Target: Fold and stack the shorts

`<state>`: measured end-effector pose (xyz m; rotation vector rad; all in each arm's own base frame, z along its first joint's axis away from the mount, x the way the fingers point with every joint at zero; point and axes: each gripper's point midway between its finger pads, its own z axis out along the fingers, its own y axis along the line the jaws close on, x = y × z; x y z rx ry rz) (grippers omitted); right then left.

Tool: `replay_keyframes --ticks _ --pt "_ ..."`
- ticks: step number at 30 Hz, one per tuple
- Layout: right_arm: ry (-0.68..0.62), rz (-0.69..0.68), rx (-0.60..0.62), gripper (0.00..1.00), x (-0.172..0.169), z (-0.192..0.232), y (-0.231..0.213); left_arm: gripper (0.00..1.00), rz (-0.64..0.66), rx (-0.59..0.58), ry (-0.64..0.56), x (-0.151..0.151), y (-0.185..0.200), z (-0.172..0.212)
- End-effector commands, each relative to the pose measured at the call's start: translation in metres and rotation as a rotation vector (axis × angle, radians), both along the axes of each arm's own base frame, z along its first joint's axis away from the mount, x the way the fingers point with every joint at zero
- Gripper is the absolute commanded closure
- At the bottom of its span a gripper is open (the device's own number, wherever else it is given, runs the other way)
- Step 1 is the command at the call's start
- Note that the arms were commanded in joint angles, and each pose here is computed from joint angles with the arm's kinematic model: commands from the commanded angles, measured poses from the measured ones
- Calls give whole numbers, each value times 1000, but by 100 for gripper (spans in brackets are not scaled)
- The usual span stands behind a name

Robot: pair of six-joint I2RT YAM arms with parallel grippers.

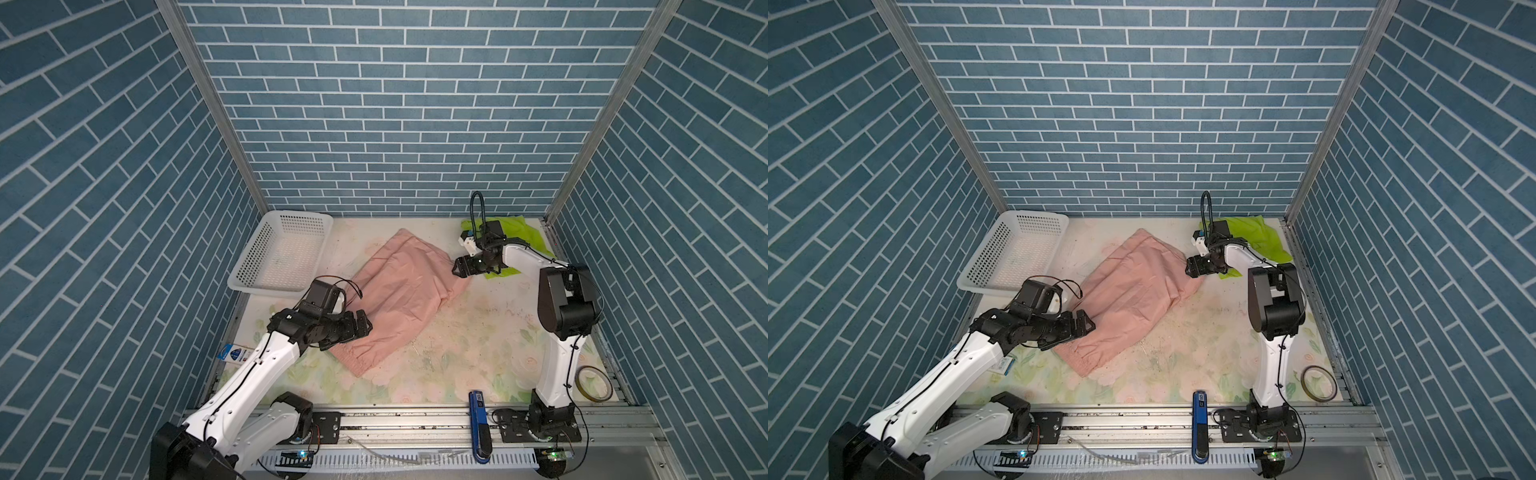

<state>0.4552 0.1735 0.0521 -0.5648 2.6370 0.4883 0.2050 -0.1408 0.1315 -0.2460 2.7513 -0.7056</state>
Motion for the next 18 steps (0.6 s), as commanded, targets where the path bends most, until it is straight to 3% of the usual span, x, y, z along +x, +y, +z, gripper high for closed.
replay_keyframes --ticks 1,4,9,12,18 --pt "51 -41 12 24 -1 -4 0 0 12 25 -24 2 5 1" --pt "78 -54 26 38 -10 -9 0 0 10 36 -40 4 6 5" --pt "106 -62 47 79 -30 -6 -2 0 -12 93 -46 10 11 6" --pt "115 -84 38 98 -47 -2 -10 0 -36 173 -35 14 18 6" --pt "137 -241 -6 100 -94 4 -41 0 -97 197 -81 36 10 20"
